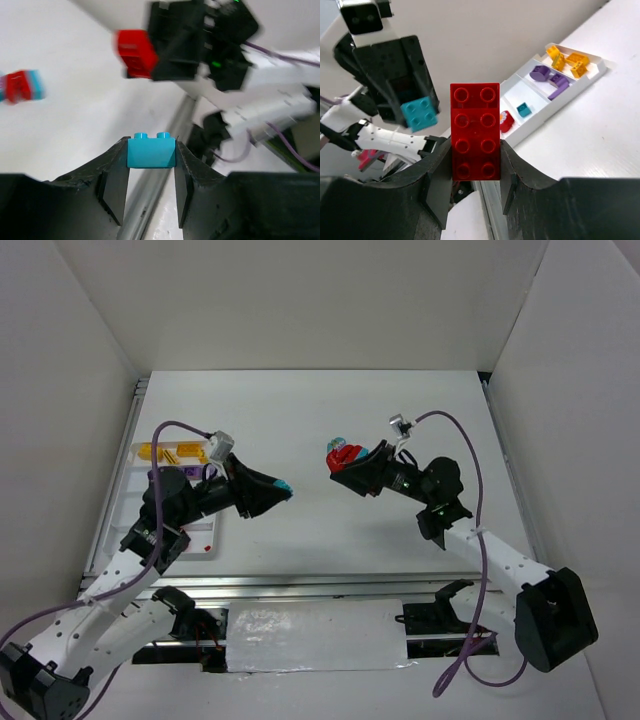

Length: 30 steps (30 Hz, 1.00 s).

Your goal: Sort the legos into containers by color

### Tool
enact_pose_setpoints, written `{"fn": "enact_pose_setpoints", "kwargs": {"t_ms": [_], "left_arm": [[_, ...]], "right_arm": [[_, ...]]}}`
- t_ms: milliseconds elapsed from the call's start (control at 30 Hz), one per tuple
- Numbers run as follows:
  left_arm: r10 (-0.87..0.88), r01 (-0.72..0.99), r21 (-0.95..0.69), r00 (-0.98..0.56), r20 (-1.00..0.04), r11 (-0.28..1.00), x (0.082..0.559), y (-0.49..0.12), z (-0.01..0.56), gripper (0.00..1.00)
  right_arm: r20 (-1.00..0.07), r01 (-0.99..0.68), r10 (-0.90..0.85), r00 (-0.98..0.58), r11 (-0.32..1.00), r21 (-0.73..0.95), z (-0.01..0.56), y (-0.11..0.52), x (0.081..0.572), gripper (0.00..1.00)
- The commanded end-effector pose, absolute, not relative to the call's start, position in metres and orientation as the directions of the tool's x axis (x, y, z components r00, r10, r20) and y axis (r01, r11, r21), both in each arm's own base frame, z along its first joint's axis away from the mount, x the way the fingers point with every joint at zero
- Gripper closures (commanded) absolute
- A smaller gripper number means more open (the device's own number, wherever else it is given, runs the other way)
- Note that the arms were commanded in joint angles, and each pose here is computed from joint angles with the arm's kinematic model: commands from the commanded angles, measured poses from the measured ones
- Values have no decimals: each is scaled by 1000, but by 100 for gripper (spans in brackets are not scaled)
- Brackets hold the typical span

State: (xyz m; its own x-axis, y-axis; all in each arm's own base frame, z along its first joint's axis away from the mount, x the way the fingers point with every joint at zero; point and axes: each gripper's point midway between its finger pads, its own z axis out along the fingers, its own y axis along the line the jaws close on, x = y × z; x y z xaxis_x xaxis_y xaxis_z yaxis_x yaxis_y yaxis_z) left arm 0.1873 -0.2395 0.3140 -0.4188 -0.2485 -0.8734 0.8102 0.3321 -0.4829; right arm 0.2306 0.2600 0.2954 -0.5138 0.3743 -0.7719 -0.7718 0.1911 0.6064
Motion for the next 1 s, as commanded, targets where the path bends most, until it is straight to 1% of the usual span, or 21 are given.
{"fn": "enact_pose_setpoints", "kwargs": {"t_ms": [0,33,67,100,133,167,200,233,267,333,367,467,567,667,700,767,800,867,900,933,967], "left_arm": [[-316,618,-490,-376,-871,615,242,-210,309,100],[-327,434,-521,-447,-833,735,258,-188,279,100],[-450,104,-525,-392,-802,845,298,-139,266,100],[-484,-69,-502,-406,-775,862,308,-112,246,100],[-516,-274,-438,-495,-699,856,311,-88,198,100],[-593,-425,-423,-463,-658,800,320,-48,184,100],[-638,-502,-410,-466,-613,761,319,-33,167,100],[-702,-596,-402,-444,-556,695,318,-19,146,100],[-742,-677,-376,-392,-544,633,311,5,128,100],[-780,-741,-378,-306,-545,555,307,23,118,100],[-774,-767,-356,-275,-570,534,303,33,113,100],[-765,-820,-308,-223,-604,482,296,52,108,100],[-775,-868,-255,-205,-598,426,286,68,95,98],[-782,-869,-261,-202,-590,421,285,71,85,87],[-782,-873,-255,-201,-590,416,285,73,84,78],[-783,-881,-249,-191,-592,403,284,76,83,66],[-787,-882,-255,-185,-588,397,284,78,83,48],[-794,-877,-273,-177,-582,395,287,77,84,33],[-796,-879,-277,-169,-582,389,288,79,88,8],[-798,-881,-277,-165,-580,383,289,79,90,1],[-799,-880,-278,-166,-578,384,290,79,95,1]], "right_arm": [[-800,-796,395,-451,228,561,305,259,244,100],[-793,-766,420,-441,284,576,305,256,258,100],[-784,-733,411,-466,317,602,292,257,266,100],[-778,-722,413,-474,324,612,289,257,270,100],[-779,-725,407,-477,318,611,288,259,271,100],[-775,-722,395,-493,312,618,283,261,273,100],[-774,-724,384,-503,303,620,283,263,272,100],[-773,-723,376,-511,298,624,282,265,274,100],[-770,-718,361,-527,295,630,279,267,272,100],[-768,-710,344,-540,305,635,276,268,273,100],[-773,-713,337,-538,307,630,276,268,273,100],[-774,-719,320,-547,294,630,276,270,269,100],[-771,-724,309,-557,273,633,276,272,266,100],[-769,-728,296,-567,256,636,276,275,265,100],[-768,-727,292,-570,254,637,276,276,263,100],[-767,-729,282,-576,248,638,276,280,261,100],[-767,-727,271,-582,251,639,273,281,261,100],[-770,-729,247,-589,249,637,273,289,260,100],[-769,-724,204,-606,259,640,263,296,256,100],[-782,-736,190,-594,263,623,271,304,258,100],[-769,-704,139,-624,326,631,249,311,264,100]]}}
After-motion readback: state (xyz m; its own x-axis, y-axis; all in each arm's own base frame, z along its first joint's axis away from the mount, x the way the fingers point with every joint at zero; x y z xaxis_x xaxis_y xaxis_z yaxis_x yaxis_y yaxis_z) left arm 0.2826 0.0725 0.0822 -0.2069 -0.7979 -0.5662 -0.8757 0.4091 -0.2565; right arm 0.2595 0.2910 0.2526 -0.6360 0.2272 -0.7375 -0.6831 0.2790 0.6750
